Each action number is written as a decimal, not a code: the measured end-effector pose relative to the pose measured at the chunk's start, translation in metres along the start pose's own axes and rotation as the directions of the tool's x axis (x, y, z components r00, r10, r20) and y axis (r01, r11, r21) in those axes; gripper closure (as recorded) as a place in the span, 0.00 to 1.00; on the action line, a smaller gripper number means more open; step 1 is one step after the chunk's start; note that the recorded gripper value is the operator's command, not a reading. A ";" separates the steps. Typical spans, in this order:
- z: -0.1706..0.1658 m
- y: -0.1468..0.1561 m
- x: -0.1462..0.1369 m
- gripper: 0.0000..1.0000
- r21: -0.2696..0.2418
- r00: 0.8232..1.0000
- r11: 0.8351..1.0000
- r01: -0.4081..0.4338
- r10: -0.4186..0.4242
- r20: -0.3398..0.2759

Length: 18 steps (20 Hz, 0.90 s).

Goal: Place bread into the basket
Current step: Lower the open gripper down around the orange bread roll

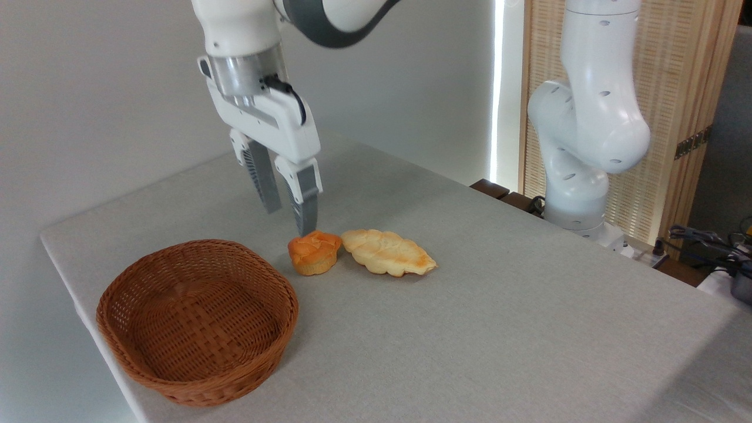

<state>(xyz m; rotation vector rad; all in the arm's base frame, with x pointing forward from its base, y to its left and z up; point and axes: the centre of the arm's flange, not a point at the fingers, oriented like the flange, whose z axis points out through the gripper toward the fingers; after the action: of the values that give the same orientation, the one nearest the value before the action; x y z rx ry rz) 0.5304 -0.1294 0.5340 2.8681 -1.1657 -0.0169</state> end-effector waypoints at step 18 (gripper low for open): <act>0.102 0.047 0.006 0.00 -0.142 0.987 0.978 -0.155 0.158 0.008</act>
<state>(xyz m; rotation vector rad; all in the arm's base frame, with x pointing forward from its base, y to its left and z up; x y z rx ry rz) 0.4988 -0.1711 0.4339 2.6536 -1.3331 -0.1163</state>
